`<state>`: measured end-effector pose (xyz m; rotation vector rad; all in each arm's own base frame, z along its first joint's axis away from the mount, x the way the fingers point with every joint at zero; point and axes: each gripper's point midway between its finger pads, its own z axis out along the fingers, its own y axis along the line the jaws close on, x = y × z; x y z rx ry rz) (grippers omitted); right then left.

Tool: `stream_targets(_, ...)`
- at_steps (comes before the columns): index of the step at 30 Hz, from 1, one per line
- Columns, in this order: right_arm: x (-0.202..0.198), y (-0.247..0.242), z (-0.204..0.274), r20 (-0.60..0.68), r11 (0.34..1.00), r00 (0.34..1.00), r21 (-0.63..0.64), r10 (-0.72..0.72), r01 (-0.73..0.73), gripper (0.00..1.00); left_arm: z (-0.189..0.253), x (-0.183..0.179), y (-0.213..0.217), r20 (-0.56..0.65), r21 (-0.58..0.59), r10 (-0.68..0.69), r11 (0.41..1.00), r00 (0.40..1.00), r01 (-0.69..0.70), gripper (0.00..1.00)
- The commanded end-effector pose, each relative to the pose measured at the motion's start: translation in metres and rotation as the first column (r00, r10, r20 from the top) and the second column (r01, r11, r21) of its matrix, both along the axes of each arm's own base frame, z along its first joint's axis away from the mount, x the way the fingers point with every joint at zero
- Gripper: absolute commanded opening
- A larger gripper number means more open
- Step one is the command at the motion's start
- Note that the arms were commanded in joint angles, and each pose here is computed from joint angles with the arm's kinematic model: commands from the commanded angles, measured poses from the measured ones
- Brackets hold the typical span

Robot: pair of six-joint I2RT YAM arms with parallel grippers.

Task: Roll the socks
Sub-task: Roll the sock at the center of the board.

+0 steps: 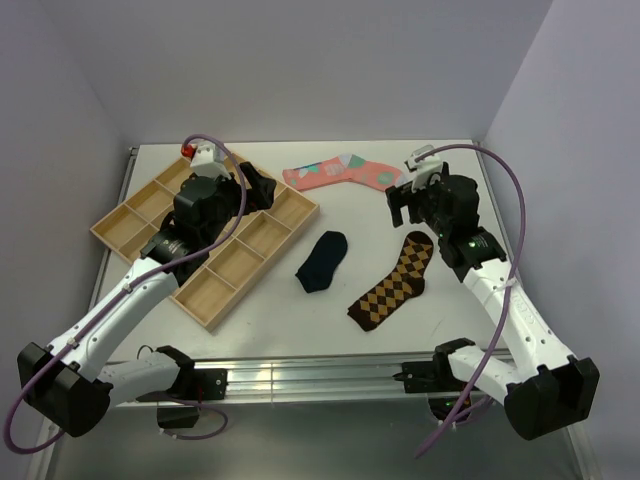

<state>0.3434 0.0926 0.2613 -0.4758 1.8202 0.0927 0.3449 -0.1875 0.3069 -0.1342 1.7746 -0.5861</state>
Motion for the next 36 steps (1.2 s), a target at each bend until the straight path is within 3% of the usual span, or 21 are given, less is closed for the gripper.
stream_targets(1, 0.006, -0.007, 0.017, 0.051, 0.999, 0.998, -0.010, -0.046, 0.047, 0.95, 0.014, 0.005, 0.003, 0.031, -0.013, 0.029, 0.999, 0.999, -0.029, 1.00)
stream_targets(5, 0.013, 0.008, 0.013, -0.023, 1.000, 1.000, -0.003, 0.021, -0.022, 0.88, 0.009, 0.006, 0.002, 0.021, -0.023, 0.031, 0.999, 0.999, -0.031, 0.99)
stream_targets(9, 0.006, 0.036, -0.025, -0.157, 0.994, 0.983, -0.033, 0.096, -0.102, 0.80, 0.008, 0.003, 0.002, 0.018, -0.051, 0.034, 0.998, 0.999, -0.033, 0.99)
stream_targets(13, -0.029, 0.091, -0.072, -0.270, 0.951, 0.919, -0.034, 0.288, -0.308, 0.76, -0.002, -0.001, 0.004, 0.004, -0.073, 0.038, 0.997, 0.999, -0.038, 0.98)
stream_targets(20, -0.067, 0.136, -0.117, -0.379, 0.872, 0.803, 0.021, 0.460, -0.489, 0.62, -0.021, -0.002, 0.013, -0.020, -0.049, 0.078, 0.996, 0.997, -0.078, 0.98)
stream_targets(30, -0.081, 0.197, -0.183, -0.539, 0.825, 0.689, 0.021, 0.485, -0.564, 0.56, -0.020, 0.010, 0.023, -0.017, -0.050, 0.142, 0.988, 0.990, -0.143, 0.92)
stream_targets(36, -0.076, 0.217, -0.187, -0.527, 0.851, 0.721, 0.009, 0.450, -0.524, 0.55, -0.018, 0.022, 0.029, 0.000, -0.067, 0.133, 0.989, 0.991, -0.132, 0.92)
